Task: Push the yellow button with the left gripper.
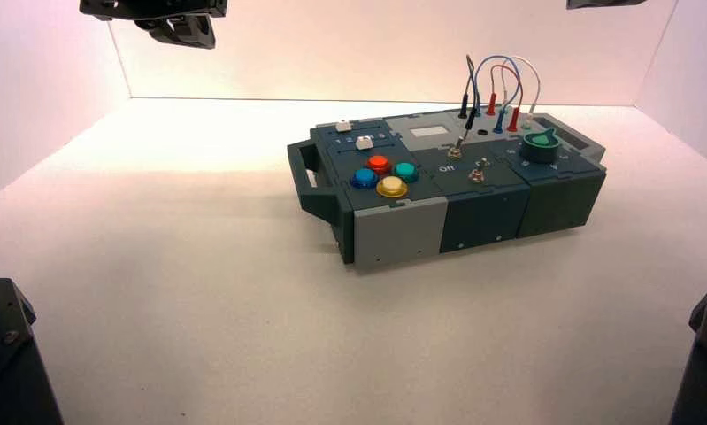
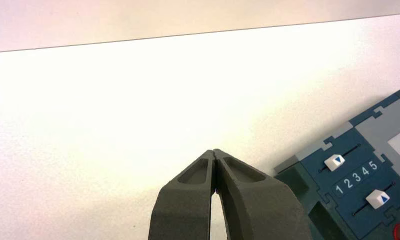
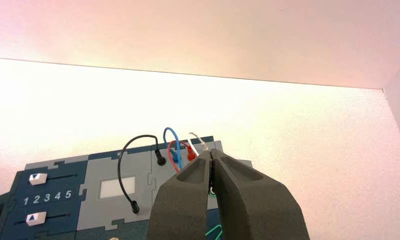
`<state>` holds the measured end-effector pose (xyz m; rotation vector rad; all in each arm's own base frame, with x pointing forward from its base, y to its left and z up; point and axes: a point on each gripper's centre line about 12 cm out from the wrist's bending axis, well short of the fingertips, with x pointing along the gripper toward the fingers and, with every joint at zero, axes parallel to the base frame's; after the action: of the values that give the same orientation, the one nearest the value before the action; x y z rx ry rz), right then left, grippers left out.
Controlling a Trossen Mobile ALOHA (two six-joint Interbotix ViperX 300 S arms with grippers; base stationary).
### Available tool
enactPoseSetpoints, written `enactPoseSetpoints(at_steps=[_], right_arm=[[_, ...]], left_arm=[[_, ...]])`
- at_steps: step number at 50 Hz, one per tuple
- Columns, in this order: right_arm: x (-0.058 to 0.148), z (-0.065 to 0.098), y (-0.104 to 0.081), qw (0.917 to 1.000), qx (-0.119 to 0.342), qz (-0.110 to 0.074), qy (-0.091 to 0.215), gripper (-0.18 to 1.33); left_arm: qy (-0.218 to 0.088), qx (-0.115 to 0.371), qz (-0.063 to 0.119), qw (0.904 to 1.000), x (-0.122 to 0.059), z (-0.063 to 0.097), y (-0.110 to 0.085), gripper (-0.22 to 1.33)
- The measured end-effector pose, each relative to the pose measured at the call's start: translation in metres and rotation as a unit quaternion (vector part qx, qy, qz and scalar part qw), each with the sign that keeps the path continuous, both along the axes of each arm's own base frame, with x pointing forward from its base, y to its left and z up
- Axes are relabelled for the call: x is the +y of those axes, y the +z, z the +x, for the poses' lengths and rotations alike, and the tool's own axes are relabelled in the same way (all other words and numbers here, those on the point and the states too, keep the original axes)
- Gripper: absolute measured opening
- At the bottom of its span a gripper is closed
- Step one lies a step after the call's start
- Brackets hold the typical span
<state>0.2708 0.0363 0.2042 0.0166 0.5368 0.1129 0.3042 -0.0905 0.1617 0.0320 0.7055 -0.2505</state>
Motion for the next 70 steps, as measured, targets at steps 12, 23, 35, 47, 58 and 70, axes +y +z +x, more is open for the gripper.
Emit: enactPoseSetpoints(at_steps=[12, 23, 35, 47, 58, 70], right_arm=[[0.000, 0.000, 0.000, 1.0000, 0.000, 0.000, 0.000, -0.14], [0.000, 0.000, 0.000, 1.0000, -0.001, 0.000, 0.000, -0.14], [0.000, 0.000, 0.000, 1.0000, 0.000, -0.001, 0.000, -0.14], [0.000, 0.000, 0.000, 1.0000, 0.000, 0.000, 0.000, -0.14], [0.000, 0.000, 0.000, 1.0000, 0.000, 0.000, 0.000, -0.14], [0.000, 0.000, 0.000, 1.0000, -0.001, 0.000, 0.000, -0.14]], left_arm=[[0.000, 0.000, -0.001, 1.0000, 0.000, 0.000, 0.000, -0.16], [-0.003, 0.016, 0.001, 0.9999, -0.001, -0.001, -0.001, -0.16], [-0.054, 0.068, 0.010, 0.9961, -0.021, -0.009, 0.008, -0.16], [-0.102, 0.092, 0.017, 0.9903, -0.047, -0.019, 0.010, -0.16], [-0.160, 0.109, 0.025, 0.9807, -0.080, -0.036, 0.008, -0.16], [-0.201, 0.158, 0.042, 0.9660, -0.104, -0.052, -0.012, -0.16]])
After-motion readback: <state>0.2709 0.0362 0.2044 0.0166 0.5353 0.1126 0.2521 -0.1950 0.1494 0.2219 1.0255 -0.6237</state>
